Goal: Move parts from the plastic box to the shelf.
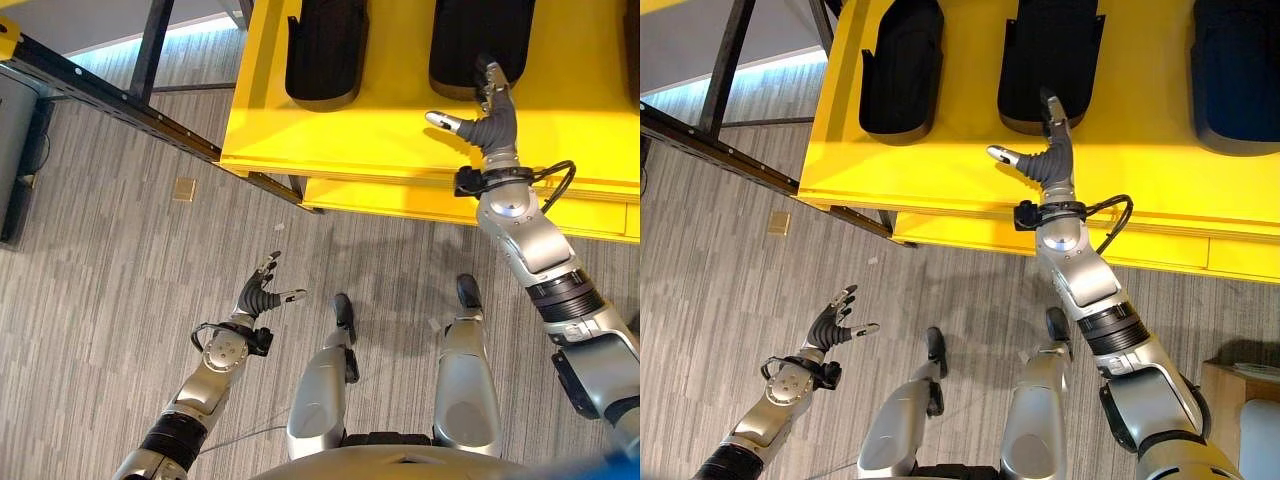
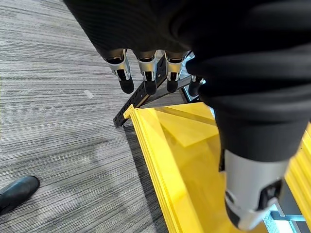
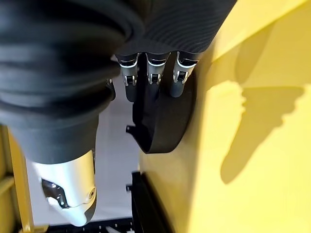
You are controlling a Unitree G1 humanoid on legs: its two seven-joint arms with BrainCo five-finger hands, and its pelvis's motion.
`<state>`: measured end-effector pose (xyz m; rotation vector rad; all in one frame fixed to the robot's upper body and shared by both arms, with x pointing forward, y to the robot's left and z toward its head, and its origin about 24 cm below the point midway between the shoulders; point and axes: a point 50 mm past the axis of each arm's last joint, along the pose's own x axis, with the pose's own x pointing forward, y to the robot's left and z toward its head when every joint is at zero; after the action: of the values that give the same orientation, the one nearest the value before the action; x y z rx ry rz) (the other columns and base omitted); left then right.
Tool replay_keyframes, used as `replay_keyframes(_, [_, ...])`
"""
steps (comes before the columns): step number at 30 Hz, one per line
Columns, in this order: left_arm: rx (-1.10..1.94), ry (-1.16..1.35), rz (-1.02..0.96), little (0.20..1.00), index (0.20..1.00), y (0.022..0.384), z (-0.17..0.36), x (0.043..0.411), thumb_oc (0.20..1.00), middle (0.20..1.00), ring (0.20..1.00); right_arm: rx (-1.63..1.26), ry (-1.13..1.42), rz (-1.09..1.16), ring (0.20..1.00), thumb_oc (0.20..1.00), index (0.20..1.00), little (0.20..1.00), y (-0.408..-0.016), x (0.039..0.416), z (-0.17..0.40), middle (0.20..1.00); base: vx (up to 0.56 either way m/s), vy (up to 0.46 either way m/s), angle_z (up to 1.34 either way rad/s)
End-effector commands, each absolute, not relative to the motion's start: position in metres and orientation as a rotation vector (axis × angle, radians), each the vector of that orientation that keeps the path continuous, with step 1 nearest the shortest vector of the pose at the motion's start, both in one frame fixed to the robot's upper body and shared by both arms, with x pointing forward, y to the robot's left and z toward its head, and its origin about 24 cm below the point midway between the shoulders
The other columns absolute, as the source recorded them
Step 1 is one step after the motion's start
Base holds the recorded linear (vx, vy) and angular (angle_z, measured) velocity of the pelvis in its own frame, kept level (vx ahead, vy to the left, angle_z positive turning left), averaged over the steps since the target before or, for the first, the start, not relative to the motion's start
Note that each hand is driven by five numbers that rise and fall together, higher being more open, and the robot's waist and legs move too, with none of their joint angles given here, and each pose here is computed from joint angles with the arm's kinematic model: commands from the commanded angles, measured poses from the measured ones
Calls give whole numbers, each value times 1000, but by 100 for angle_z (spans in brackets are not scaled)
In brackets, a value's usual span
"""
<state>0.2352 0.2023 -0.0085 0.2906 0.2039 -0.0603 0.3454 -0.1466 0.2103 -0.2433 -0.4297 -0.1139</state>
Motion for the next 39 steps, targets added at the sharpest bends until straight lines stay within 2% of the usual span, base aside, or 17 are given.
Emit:
replay_keyframes(1, [368,130,-25,1000,1000,223,13,242,1000,1000,1000,-230,-578,-146,1000,1000,1000,1000,-137,337,239,1000,0,0,0])
replay_keyframes(10, [336,129,-20,1000,1000,215,10,243,1000,1000,1000,-262,-548,-434,1000,1000,1000,1000,-170,338,227,1000,-1,8,0])
replay_keyframes(20, [305,124,-10,1000,1000,207,9,242,1000,1000,1000,-248,-511,-606,1000,1000,1000,1000,-204,334,217,1000,-2,17,0])
replay_keyframes(25, [291,129,-9,1000,1000,205,7,240,1000,1000,1000,-264,-499,-616,1000,1000,1000,1000,-210,334,216,1000,-3,33,-3])
replay_keyframes(30, [287,128,-18,1000,1000,204,5,239,1000,1000,1000,-306,-516,-534,1000,1000,1000,1000,-207,335,218,1000,1,12,-2])
replay_keyframes(39, [294,121,-25,1000,1000,207,9,239,1000,1000,1000,-444,-648,-296,1000,1000,1000,1000,-165,330,234,1000,-4,8,-2])
